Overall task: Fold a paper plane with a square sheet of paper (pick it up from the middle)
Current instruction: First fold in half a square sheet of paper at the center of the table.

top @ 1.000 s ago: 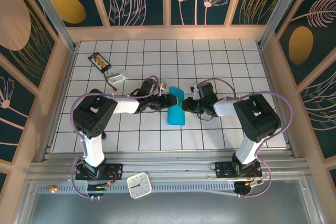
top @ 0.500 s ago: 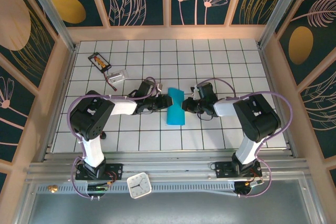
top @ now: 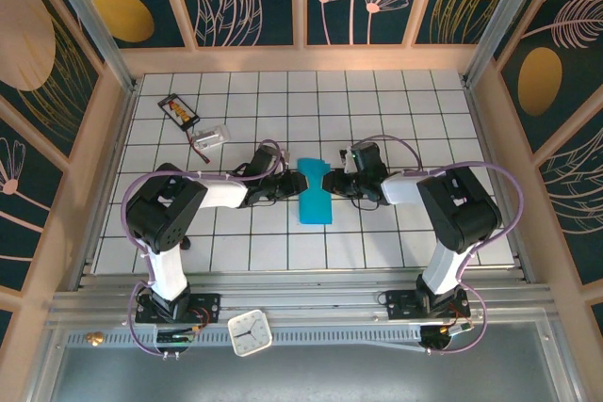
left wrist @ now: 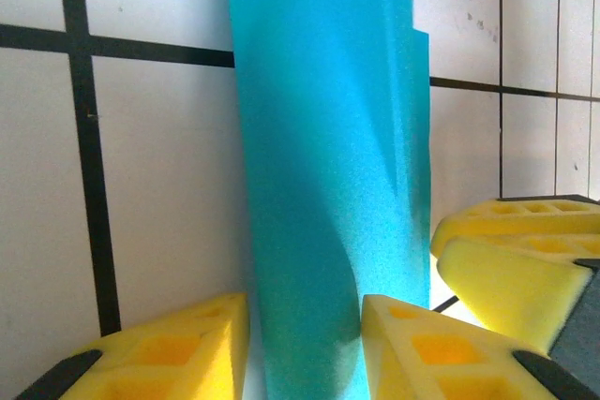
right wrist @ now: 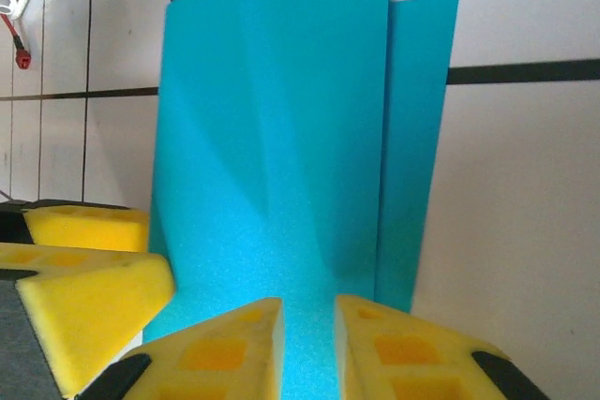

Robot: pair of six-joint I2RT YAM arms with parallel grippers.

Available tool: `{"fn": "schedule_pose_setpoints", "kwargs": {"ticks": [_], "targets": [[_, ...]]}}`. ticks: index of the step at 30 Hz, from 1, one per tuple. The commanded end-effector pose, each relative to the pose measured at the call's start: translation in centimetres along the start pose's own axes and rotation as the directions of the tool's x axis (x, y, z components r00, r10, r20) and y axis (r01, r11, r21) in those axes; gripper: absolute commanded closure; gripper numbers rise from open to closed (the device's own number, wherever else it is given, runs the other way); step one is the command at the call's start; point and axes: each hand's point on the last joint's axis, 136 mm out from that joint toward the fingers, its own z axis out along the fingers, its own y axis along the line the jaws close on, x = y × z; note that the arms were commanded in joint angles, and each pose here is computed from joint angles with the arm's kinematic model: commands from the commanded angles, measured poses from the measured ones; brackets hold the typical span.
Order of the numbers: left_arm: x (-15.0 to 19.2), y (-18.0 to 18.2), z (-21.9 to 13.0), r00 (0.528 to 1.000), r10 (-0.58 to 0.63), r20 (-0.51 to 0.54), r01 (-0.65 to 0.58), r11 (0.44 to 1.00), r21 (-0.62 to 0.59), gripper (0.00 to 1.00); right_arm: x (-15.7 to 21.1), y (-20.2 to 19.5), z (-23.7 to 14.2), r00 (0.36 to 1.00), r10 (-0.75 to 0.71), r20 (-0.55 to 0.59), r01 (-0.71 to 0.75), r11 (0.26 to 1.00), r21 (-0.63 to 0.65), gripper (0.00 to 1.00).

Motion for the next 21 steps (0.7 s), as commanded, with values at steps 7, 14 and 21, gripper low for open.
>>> {"fn": "schedule_pose_setpoints", "kwargs": {"ticks": [7, 14, 21], "targets": [[2.7, 2.5, 1.0, 0.997, -0.029, -0.066, 0.023, 0.996, -0.09, 0.61, -1.8, 0.1, -2.3, 0.997, -0.048, 0.054, 0.045, 0.998, 0.041, 0.71], [2.9, 3.4, 1.1, 0.994, 0.032, -0.1, -0.047, 0.987, -0.152, 0.59, -2.6, -1.4, -3.6, 0.996, -0.04, 0.077, 0.034, 0.996, 0.079, 0.69], [2.9, 3.7, 1.5, 0.992, 0.049, -0.119, -0.069, 0.982, -0.173, 0.59, -3.0, -1.5, -3.7, 0.997, -0.031, 0.073, 0.026, 0.997, 0.071, 0.68]]}}
